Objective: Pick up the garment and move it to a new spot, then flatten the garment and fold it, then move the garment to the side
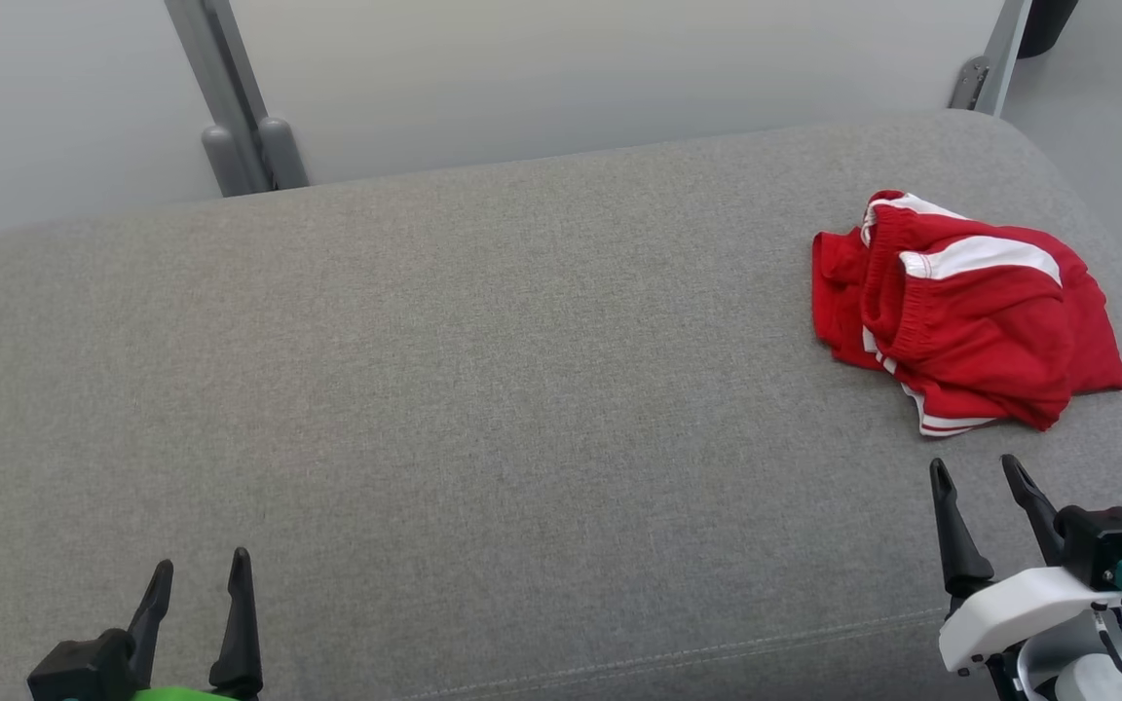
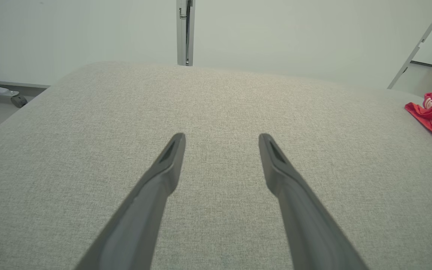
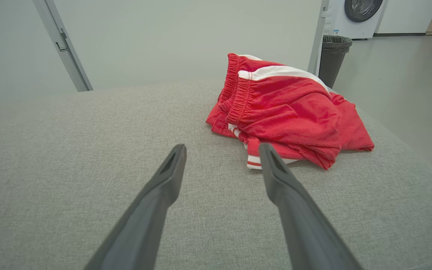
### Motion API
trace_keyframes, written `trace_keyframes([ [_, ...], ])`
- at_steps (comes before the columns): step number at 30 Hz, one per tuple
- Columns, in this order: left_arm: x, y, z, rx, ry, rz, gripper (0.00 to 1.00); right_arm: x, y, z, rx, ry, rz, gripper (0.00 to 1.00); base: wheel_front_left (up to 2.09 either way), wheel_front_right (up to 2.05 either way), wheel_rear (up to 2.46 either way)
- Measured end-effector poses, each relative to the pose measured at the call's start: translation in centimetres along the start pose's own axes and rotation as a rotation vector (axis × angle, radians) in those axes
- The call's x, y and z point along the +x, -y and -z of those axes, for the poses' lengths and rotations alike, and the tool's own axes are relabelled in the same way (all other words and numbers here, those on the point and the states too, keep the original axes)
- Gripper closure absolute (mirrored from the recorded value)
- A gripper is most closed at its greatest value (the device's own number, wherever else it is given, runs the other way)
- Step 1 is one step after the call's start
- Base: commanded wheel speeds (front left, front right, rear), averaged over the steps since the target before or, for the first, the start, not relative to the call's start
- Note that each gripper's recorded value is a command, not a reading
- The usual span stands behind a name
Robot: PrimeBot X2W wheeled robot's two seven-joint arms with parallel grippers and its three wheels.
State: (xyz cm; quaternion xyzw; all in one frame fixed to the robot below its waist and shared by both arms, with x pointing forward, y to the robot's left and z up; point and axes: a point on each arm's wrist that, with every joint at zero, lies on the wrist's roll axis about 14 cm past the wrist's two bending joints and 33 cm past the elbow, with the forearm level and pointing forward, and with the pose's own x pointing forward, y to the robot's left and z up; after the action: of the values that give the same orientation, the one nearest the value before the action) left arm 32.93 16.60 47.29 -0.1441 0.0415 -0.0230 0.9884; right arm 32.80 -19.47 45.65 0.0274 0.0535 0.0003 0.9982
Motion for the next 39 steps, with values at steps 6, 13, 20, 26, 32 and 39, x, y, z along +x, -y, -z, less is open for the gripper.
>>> trace_keyframes([
  [6,-0.1,0.1,0.4,0.004,-0.008,0.000,1.00,-0.4,0.0,0.5,0.004,-0.015,0.006,1.00,0.00,0.00,0.00],
  [13,-0.7,0.6,2.7,-0.046,-0.074,-0.018,1.00,-1.5,-1.2,3.3,0.052,-0.100,0.009,1.00,0.00,0.00,0.00],
  [20,-0.8,0.4,3.1,-0.128,-0.094,-0.036,1.00,-1.4,-1.0,3.5,0.138,-0.115,0.027,1.00,0.00,0.00,0.00],
  [26,-0.8,-0.1,3.2,-0.202,-0.110,-0.057,1.00,-1.3,-0.6,3.6,0.244,-0.134,0.055,1.00,0.00,0.00,0.00],
  [32,-0.7,-0.5,3.3,-0.273,-0.118,-0.079,1.00,-1.1,-0.4,3.6,0.330,-0.144,0.072,1.00,0.00,0.00,0.00],
  [39,-0.3,-0.7,3.2,-0.358,-0.123,-0.092,1.00,-0.7,-0.2,3.6,0.434,-0.153,0.094,1.00,0.00,0.00,0.00],
])
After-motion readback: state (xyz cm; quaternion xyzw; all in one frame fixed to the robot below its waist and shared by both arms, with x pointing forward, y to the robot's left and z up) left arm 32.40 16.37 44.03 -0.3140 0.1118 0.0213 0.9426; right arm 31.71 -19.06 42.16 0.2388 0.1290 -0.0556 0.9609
